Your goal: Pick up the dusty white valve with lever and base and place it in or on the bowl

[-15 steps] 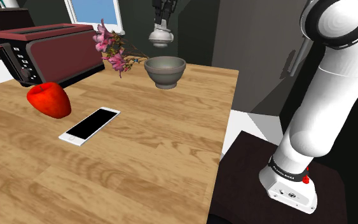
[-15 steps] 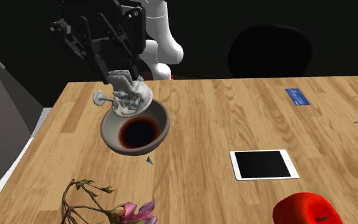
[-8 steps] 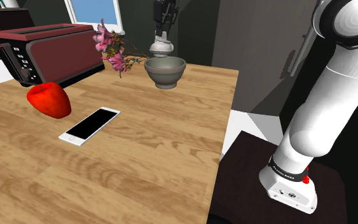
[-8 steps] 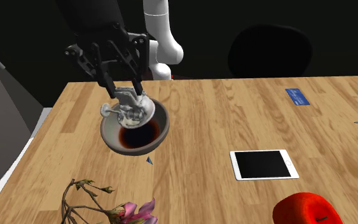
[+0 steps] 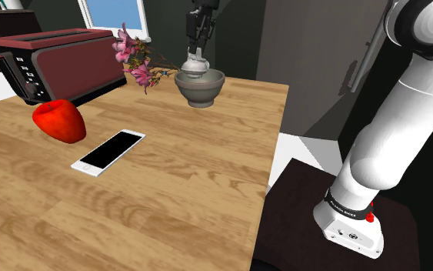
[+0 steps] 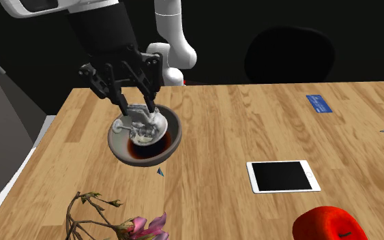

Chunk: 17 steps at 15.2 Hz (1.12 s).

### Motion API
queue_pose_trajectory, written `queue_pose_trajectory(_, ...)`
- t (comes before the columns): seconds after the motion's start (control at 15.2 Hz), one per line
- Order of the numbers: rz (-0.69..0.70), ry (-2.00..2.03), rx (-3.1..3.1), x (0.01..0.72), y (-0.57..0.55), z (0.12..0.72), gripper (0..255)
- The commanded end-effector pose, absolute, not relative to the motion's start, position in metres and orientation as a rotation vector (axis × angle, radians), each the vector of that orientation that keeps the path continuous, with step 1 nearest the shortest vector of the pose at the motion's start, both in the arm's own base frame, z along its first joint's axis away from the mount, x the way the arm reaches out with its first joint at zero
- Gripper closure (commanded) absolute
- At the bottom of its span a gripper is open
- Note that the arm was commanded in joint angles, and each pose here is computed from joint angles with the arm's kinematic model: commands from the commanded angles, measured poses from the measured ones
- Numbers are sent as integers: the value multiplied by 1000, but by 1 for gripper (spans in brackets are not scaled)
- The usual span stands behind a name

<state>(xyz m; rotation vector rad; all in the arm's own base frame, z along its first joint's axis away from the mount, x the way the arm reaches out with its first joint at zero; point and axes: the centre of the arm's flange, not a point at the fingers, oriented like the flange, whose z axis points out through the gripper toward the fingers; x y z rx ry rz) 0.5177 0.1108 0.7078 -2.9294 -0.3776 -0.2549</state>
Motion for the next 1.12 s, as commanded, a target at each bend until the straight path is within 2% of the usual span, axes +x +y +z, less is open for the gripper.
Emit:
queue_pose_trajectory(0.0, -256, -378, -2929, 518, 111, 708, 255)
queue_pose_trajectory(0.2, -256, -378, -2929, 518, 111, 708, 255)
queue_pose_trajectory(0.26, -256, -378, -2929, 518, 111, 708, 0)
queue_pose_trajectory(0.59, -256, -378, -2929, 518, 111, 708, 0)
queue_pose_trajectory(0.86, -256, -378, -2929, 510, 101, 756, 0)
queue_pose_trajectory(1.06, -256, -378, -2929, 510, 101, 756, 0)
